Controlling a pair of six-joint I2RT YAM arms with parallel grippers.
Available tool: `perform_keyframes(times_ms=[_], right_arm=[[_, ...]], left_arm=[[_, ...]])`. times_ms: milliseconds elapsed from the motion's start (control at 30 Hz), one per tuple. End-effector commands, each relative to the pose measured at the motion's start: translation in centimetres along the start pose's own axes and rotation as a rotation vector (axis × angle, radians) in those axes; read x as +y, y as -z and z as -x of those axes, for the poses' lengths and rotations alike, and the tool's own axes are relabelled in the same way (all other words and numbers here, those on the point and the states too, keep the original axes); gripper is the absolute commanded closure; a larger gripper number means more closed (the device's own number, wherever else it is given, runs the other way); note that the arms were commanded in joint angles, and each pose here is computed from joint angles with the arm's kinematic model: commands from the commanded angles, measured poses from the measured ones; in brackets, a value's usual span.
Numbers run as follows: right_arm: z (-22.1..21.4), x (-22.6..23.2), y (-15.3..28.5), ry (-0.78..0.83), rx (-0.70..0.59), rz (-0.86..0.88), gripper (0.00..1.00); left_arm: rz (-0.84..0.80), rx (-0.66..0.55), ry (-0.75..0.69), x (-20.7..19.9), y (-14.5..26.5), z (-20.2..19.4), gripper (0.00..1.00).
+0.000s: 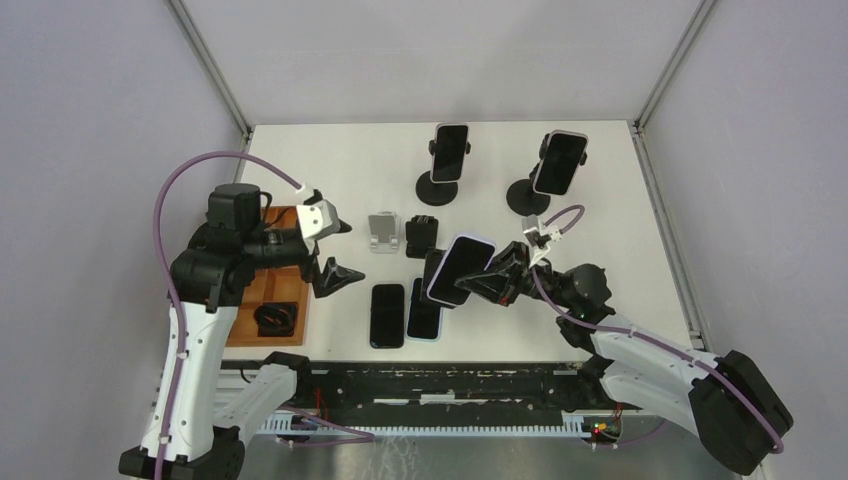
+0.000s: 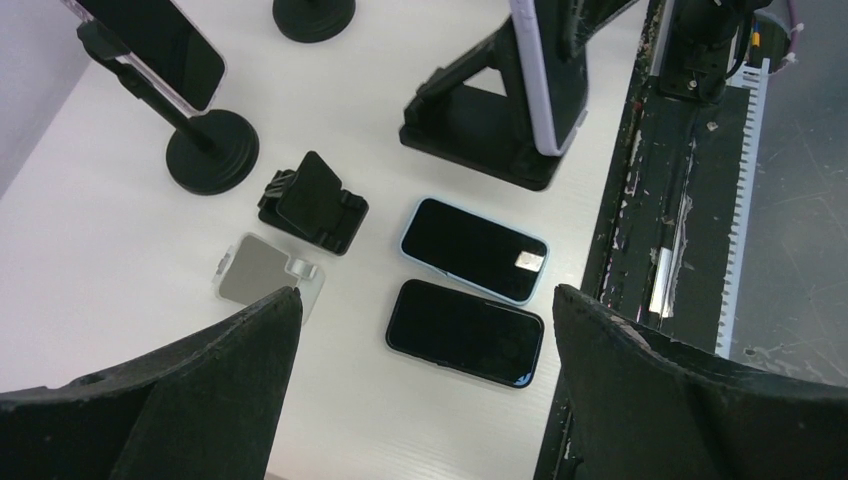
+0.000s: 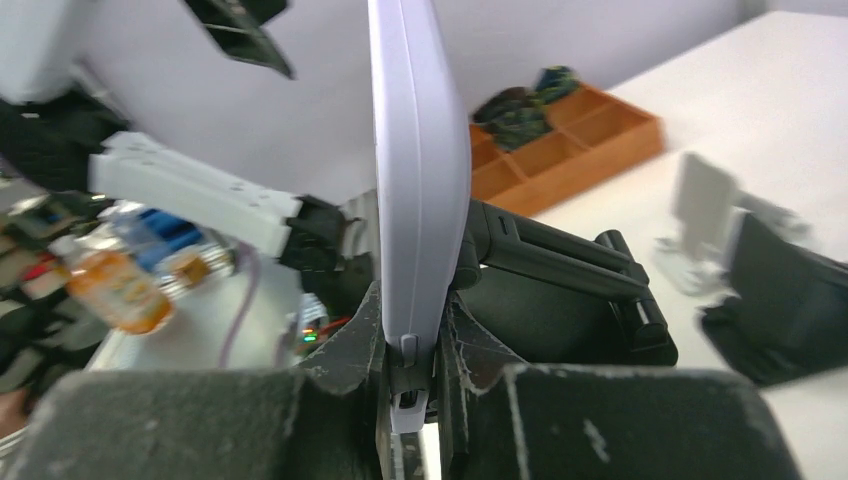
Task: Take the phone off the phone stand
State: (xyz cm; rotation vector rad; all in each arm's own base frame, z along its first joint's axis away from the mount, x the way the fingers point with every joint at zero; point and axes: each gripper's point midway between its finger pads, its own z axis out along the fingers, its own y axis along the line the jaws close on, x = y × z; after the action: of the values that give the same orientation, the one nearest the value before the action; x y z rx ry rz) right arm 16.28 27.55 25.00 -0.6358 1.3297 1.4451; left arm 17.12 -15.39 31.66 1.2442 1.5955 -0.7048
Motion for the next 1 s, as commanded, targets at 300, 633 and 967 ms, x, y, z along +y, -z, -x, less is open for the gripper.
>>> perform_keyframes(times_ms=[300, 633, 967], right_arm=[[6.8, 13.7, -4.0, -0.01, -0.203, 0.566, 1.0], [6.6, 16.2, -7.7, -0.086, -0.186, 0.715, 1.0], [6.8, 16.8, -9.4, -0.108, -0.183, 0.771, 1.0]], left_arm=[[-0.11, -0.08, -0.061, -3.0, 0.3, 0.8, 0.0], [-0.179, -0.085, -0.069, -4.9, 0.6, 0.3, 0.01], [-0.249, -0.04, -0.112, -6.7, 0.6, -2.2, 0.04]])
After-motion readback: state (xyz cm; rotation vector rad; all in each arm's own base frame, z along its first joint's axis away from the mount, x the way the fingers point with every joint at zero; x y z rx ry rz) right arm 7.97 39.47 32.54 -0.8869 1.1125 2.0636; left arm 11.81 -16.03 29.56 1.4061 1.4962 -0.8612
